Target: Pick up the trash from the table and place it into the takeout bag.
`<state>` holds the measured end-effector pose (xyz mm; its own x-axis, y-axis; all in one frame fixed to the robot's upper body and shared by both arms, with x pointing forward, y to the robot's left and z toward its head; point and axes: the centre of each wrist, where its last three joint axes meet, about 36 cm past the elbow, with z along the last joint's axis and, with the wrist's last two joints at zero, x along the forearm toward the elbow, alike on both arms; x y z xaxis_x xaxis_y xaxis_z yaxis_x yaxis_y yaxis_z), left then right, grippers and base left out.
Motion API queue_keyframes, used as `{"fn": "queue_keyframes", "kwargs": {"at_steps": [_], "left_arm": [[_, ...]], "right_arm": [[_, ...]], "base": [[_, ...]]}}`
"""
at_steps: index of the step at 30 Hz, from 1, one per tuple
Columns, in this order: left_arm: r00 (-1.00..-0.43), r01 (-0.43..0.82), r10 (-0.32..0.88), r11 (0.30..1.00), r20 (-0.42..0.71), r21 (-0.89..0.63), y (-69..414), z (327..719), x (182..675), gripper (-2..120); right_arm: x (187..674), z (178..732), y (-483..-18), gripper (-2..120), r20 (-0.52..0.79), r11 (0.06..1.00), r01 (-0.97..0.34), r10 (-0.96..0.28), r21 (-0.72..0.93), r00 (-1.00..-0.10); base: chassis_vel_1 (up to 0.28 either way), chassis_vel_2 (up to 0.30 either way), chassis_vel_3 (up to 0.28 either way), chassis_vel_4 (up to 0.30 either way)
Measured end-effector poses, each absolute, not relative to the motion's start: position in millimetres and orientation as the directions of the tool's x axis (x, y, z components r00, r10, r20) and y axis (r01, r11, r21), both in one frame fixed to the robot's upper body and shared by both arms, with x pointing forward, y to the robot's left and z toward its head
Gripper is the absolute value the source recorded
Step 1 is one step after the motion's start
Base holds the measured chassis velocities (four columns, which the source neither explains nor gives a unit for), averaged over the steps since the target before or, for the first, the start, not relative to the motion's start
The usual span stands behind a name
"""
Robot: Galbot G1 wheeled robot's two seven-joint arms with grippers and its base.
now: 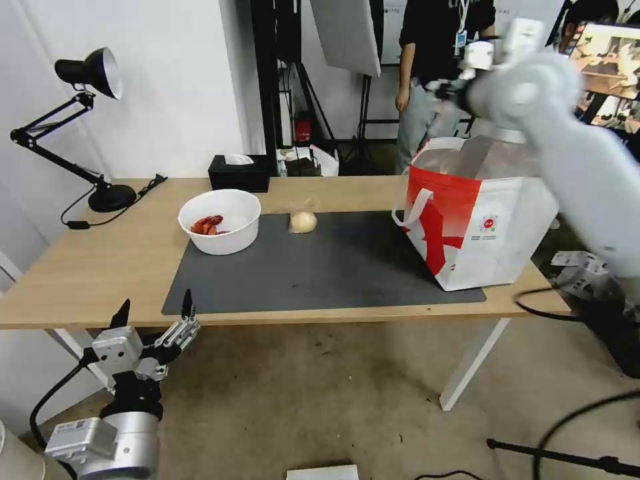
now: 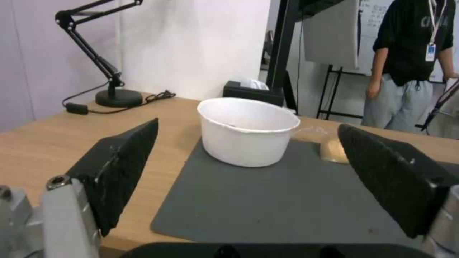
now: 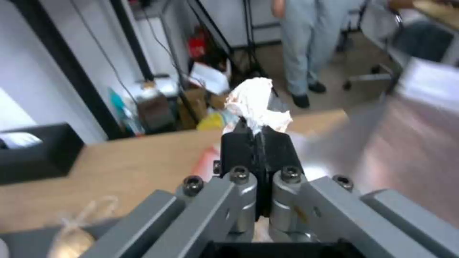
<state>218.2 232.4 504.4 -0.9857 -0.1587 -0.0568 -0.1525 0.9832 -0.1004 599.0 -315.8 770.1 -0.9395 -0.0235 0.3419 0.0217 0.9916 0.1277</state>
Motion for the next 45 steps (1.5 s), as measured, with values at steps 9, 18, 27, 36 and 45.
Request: {"fn": "queue_keyframes", "kwargs": {"at_steps": [9,18,27,36,45], "left_arm": [[-0.987,-0.145,-0.151,0.984,-0.056,-0.099,232,504,218,100],[-0.987,-0.145,-0.15,0.985,-0.05,-0.093,232,503,216,100],[-0.987,-0.147,-0.152,0.985,-0.052,-0.091,232,503,216,100],[-0.987,-0.148,-0.153,0.984,-0.051,-0.096,231,503,215,100],[-0.986,-0.153,-0.158,0.983,-0.051,-0.101,230,502,215,100]], "right_arm": [[595,729,-355,0,0.443,0.98,0.098,0.011,0.173,-0.896],[585,716,-366,22,0.454,0.976,0.123,0.03,0.177,-0.891],[575,717,-370,52,0.444,0.978,0.125,0.039,0.166,-0.895],[534,768,-343,87,0.223,0.983,-0.095,-0.128,0.155,-0.966],[458,725,-304,100,0.098,0.959,-0.283,-0.281,-0.003,-0.955]], "base": [[0.0,0.0,0.0,0.0],[0.0,0.0,0.0,0.0],[0.0,0.0,0.0,0.0],[0.0,0.0,0.0,0.0],[0.0,0.0,0.0,0.0]]}}
